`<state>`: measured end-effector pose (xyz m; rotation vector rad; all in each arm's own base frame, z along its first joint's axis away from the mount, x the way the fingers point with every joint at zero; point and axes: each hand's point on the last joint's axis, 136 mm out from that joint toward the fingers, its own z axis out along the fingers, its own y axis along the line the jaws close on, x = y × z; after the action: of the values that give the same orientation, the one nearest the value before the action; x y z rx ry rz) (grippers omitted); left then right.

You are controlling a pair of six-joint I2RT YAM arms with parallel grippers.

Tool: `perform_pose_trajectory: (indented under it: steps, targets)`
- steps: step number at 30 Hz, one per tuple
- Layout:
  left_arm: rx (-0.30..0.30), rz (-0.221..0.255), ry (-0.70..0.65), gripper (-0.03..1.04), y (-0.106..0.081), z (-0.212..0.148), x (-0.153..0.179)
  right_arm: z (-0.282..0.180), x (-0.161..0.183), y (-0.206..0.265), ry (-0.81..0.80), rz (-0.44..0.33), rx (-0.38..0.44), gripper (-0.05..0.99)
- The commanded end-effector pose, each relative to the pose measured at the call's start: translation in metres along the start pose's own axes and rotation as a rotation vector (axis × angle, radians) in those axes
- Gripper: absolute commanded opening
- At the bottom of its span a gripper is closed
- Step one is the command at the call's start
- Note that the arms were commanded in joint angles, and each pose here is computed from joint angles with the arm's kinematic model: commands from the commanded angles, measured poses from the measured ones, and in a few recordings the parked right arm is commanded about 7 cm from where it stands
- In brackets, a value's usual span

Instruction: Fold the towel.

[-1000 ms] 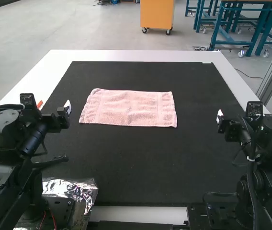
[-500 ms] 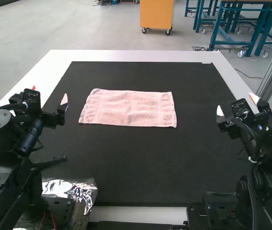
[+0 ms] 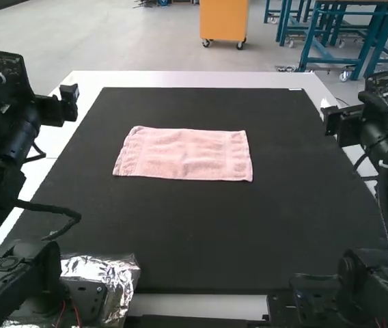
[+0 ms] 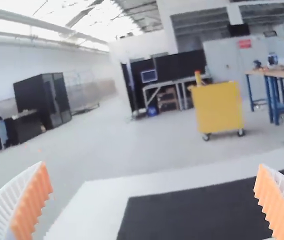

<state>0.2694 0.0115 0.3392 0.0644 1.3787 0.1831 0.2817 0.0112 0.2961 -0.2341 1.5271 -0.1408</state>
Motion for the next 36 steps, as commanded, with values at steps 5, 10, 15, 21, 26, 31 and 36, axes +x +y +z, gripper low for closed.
perform_pose_trajectory:
  steps: [5, 10, 15, 21, 26, 31, 36]
  targets:
    - [0.069, -0.233, 0.462, 0.96, -0.027, 0.072, 0.086, 0.068, 0.050, 0.034, 0.395, 0.301, -0.174, 0.91]
    - [0.074, -0.215, 0.767, 0.96, -0.042, 0.079, 0.178, 0.084, 0.115, 0.068, 0.656, 0.327, -0.272, 0.91]
    - [0.082, -0.203, 0.877, 0.96, -0.049, 0.094, 0.217, 0.093, 0.159, 0.100, 0.803, 0.377, -0.382, 0.90]
    - [0.101, -0.194, 0.913, 0.96, -0.057, 0.121, 0.242, 0.115, 0.179, 0.121, 0.829, 0.369, -0.424, 0.91]
    - [0.102, -0.180, 0.939, 0.96, -0.059, 0.139, 0.266, 0.135, 0.183, 0.146, 0.829, 0.326, -0.453, 0.91]
    - [0.111, -0.144, 0.932, 0.96, -0.062, 0.157, 0.286, 0.155, 0.189, 0.171, 0.825, 0.291, -0.481, 0.91]
    - [0.112, -0.121, 0.944, 0.96, -0.062, 0.177, 0.305, 0.177, 0.200, 0.181, 0.831, 0.278, -0.479, 0.91]
